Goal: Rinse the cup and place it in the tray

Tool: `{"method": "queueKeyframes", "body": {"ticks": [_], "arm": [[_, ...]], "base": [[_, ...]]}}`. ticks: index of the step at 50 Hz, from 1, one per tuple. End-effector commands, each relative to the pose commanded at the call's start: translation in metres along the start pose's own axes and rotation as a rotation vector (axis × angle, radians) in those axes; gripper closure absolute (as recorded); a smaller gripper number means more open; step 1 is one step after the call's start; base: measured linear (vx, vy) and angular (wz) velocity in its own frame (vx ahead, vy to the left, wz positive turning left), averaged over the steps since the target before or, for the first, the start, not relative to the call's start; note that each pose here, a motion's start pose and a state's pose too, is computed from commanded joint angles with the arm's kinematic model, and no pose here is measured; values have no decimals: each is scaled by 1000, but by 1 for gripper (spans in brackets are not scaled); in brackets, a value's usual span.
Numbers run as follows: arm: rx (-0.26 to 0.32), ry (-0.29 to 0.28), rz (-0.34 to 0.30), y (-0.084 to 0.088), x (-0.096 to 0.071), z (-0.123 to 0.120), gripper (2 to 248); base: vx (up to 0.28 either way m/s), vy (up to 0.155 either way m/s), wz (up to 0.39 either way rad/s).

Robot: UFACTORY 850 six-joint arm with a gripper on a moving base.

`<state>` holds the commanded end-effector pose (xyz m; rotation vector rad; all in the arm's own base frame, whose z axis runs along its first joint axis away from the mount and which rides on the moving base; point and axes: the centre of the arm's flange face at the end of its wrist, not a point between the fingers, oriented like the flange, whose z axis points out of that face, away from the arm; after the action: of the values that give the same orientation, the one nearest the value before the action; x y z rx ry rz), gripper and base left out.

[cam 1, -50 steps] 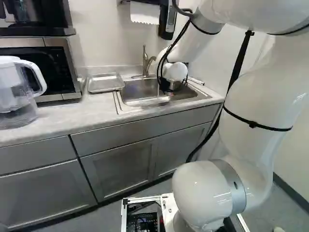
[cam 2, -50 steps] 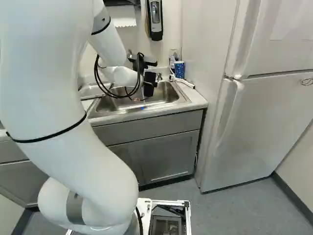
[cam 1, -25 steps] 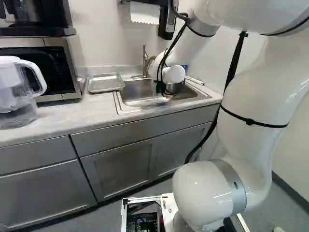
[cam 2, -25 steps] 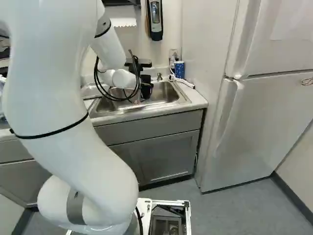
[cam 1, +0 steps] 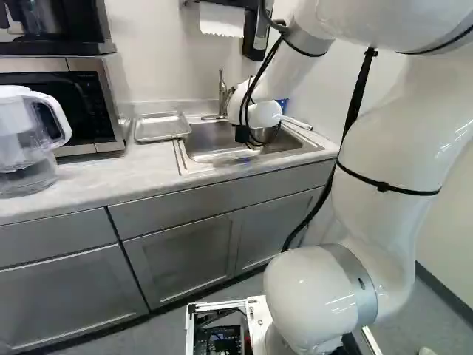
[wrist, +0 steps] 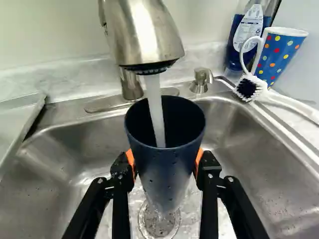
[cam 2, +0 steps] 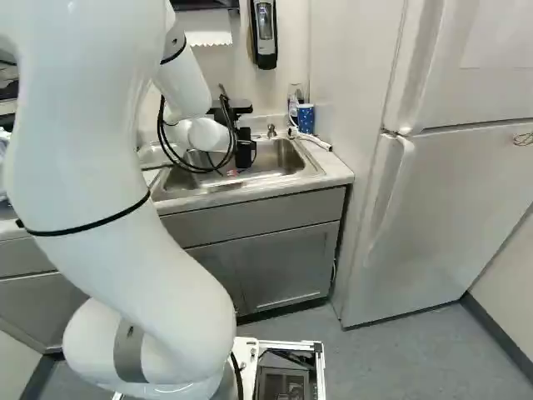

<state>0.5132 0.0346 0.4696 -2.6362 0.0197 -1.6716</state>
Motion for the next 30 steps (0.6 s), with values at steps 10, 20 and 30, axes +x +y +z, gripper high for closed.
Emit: {"method": "queueKeyframes", "body": {"ticks": [10,20,30], "arm": [[2,0,-1,-1,0,0,125],[3,0,-1,-1,0,0,125],[3,0,-1,-1,0,0,125]], "base": [[0,0,0],[0,0,0],[0,0,0]]}}
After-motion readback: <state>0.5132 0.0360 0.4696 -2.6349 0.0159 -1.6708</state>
